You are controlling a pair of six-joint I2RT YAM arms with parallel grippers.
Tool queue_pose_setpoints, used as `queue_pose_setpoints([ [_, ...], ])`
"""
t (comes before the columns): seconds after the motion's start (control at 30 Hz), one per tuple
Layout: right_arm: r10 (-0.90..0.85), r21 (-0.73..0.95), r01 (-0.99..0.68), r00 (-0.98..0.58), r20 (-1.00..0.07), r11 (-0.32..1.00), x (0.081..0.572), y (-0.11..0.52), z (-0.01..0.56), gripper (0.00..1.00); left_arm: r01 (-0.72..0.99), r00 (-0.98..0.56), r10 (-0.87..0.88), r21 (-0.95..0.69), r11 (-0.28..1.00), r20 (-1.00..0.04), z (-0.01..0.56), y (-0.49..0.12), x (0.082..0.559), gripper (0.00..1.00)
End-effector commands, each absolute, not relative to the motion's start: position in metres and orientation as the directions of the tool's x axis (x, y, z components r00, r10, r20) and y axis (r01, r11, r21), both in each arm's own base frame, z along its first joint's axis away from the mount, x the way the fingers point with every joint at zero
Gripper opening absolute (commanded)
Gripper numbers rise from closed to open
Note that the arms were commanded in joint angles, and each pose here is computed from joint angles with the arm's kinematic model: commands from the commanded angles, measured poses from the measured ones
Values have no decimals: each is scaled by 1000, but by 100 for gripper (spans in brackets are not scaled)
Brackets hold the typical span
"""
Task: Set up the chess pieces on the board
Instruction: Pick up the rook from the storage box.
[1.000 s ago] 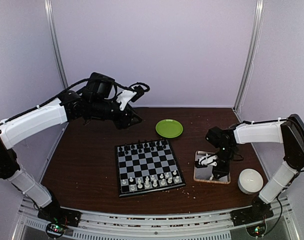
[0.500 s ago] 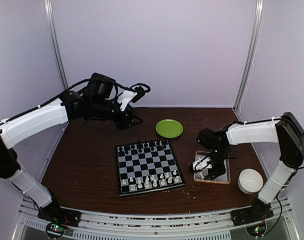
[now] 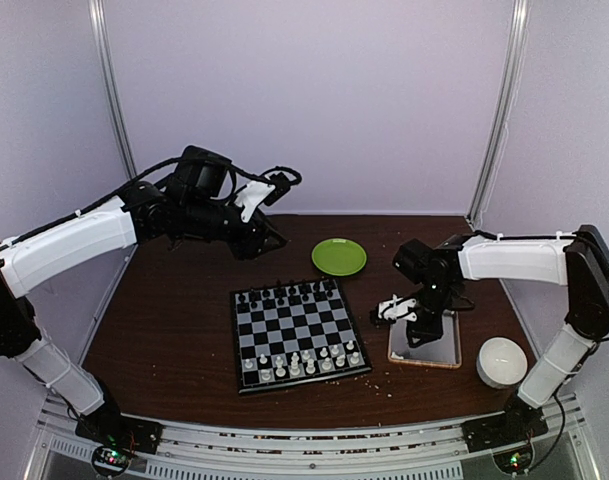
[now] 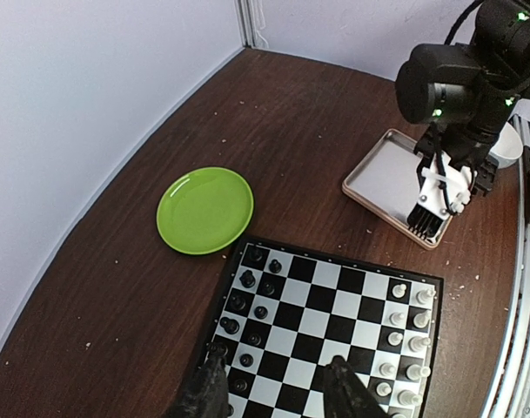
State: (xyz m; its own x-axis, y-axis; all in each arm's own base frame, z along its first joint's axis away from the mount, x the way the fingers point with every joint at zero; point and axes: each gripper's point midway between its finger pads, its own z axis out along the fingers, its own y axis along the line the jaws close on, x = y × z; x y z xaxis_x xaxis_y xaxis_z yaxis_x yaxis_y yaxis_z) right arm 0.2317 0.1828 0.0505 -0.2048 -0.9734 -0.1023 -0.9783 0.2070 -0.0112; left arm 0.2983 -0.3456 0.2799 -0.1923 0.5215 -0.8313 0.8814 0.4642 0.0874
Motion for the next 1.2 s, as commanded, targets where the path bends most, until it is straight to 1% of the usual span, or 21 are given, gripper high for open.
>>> queue_pose_setpoints([
  [0.0, -923, 110, -954, -298, -243, 279, 222, 214, 68, 31, 887, -167, 505, 94, 451, -847, 287, -352, 301, 39],
  [0.43, -927, 198, -942, -310, -210, 270, 220, 226, 47, 29, 886, -177, 517, 93, 454, -838, 280, -353, 303, 39],
  [0.67, -929, 179, -942, -315, -193, 282, 224, 226, 41, 28, 886, -173, 519, 97, 453, -837, 280, -353, 303, 39],
  [0.93, -930, 149, -940, -328, -166, 305, 233, 225, 34, 25, 887, -177, 522, 94, 451, -834, 277, -354, 304, 39],
  [1.17, -932, 157, -940, -327, -156, 304, 230, 224, 30, 25, 888, -178, 526, 95, 451, -832, 276, -354, 304, 39],
])
